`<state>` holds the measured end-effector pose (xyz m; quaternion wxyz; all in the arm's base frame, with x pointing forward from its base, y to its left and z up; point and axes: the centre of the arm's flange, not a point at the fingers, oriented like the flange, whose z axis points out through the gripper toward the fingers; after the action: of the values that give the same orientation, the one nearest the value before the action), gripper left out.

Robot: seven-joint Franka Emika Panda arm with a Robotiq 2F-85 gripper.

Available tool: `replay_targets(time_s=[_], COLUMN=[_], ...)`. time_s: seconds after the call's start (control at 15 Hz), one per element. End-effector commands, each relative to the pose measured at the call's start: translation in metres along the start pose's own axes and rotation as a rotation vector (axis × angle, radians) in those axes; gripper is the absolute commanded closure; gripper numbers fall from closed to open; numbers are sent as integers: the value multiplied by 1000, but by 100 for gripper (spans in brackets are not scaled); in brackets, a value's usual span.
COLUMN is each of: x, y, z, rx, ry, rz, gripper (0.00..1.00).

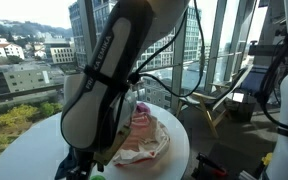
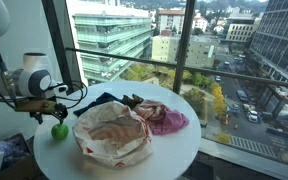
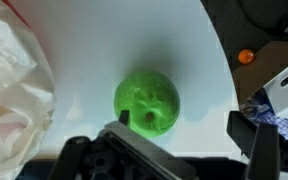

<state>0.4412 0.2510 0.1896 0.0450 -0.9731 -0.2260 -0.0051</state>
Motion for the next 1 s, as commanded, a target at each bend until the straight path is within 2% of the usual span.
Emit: replay_targets(time_s=[0.0,0.13,0.47,0.53,0.6,0.73,0.8,0.93], x=[5,7,16,17,17,19,21,25], y=[-1,3,11,12,12,13,13,15], z=[29,39,48,50,49,46,43,25], rx=[-13,-51,-61,-65,-69,-83,-87,-110], ry=[48,85,121,120,114,109,107,117], rz=[-58,-119,-168,-181,-190,-190,-185,-165], gripper=[0,0,0,11,27,42,49,50])
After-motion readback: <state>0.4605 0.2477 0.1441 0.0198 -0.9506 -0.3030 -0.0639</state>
